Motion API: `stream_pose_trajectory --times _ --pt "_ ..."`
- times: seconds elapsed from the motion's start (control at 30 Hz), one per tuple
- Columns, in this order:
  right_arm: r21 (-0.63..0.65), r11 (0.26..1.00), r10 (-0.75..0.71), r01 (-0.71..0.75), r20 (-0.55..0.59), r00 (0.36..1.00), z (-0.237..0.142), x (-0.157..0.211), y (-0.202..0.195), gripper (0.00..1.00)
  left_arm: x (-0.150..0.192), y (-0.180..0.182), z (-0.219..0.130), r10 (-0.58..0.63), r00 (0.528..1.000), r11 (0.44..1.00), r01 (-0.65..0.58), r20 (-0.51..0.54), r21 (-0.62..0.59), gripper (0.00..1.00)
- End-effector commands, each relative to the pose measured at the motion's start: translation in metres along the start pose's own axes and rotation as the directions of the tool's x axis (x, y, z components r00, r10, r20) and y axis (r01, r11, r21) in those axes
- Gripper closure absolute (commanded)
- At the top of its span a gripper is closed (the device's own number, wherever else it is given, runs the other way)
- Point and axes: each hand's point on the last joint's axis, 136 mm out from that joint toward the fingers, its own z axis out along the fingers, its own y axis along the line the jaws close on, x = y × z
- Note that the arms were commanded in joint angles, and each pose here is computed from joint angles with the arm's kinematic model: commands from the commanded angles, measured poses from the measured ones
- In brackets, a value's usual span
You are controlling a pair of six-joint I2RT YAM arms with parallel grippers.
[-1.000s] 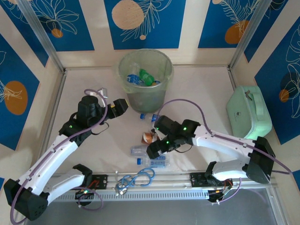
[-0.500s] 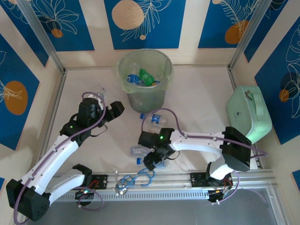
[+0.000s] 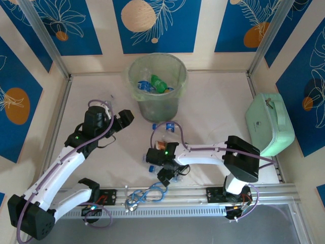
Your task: Put the plastic bottles in the bin
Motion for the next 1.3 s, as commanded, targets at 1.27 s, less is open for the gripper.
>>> stream_pose_trajectory --times 1.27 --pt "-0.190 0.981 0.058 0.035 0.462 0.885 -0.135 -0.052 0.008 0.45 0.007 -0.021 -0.005 -0.029 0.996 0.992 0.039 -0.081 0.120 0.14"
